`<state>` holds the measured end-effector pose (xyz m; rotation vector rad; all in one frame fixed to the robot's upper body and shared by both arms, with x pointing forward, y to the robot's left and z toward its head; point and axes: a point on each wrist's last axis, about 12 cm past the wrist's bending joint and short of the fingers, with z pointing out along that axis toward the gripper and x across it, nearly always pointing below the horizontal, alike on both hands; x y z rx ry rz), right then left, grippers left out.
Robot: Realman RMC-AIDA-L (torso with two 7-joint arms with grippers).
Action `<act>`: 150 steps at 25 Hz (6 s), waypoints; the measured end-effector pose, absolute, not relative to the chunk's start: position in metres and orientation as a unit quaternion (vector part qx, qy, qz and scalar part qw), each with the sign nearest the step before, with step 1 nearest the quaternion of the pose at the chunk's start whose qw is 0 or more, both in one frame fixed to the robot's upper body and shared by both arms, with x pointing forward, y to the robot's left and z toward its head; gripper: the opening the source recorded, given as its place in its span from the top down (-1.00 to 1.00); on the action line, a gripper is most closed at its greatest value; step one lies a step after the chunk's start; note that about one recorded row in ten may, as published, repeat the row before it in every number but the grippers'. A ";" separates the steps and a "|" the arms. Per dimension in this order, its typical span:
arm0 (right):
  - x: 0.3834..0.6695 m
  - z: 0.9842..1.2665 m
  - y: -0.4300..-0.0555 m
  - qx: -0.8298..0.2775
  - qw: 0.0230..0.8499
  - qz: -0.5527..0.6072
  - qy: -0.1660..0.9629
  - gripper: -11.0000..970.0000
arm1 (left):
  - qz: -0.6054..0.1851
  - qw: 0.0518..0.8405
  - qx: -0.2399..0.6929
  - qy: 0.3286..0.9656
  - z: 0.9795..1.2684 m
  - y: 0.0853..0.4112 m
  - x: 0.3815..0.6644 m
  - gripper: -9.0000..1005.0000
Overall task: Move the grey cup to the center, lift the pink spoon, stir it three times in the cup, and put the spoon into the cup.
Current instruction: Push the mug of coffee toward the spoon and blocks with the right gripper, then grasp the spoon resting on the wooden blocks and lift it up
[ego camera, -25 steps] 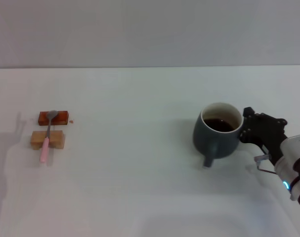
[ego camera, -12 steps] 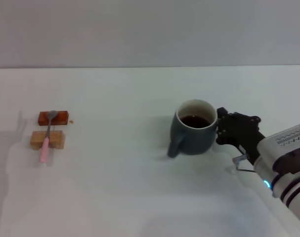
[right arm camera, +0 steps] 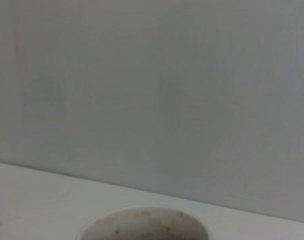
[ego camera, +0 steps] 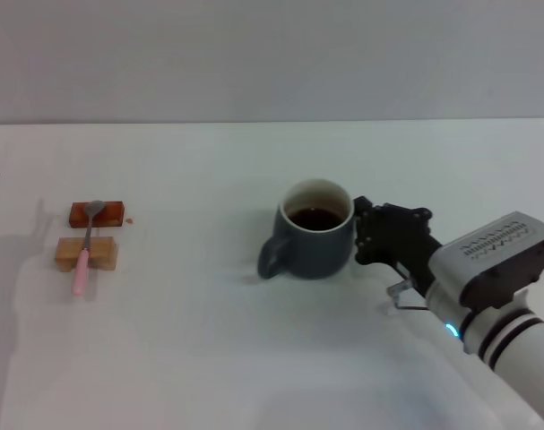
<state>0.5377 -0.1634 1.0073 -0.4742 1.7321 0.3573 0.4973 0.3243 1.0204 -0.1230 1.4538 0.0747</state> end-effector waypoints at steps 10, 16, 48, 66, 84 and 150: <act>0.532 1.010 -0.145 -0.235 0.600 0.181 0.743 0.98 | 0.036 0.745 -0.060 0.663 1.020 0.326 0.497 -0.68; 0.530 1.011 -0.137 -0.251 0.595 0.189 0.740 0.98 | 0.038 0.745 -0.060 0.663 1.021 0.326 0.498 -0.68; 0.534 1.007 -0.293 -0.044 0.678 -0.028 0.733 0.98 | -0.071 0.697 0.005 0.714 0.988 0.276 0.427 -0.68; 0.533 1.007 -0.295 -0.046 0.677 -0.033 0.734 0.98 | -0.052 0.667 0.065 0.741 0.979 0.263 0.430 -0.68; 0.535 1.008 -0.293 -0.047 0.679 -0.028 0.732 0.98 | -0.047 0.646 0.076 0.759 0.974 0.263 0.439 -0.64; 0.532 1.007 -0.293 -0.049 0.681 -0.030 0.730 0.98 | -0.041 0.633 0.054 0.771 0.971 0.267 0.441 0.31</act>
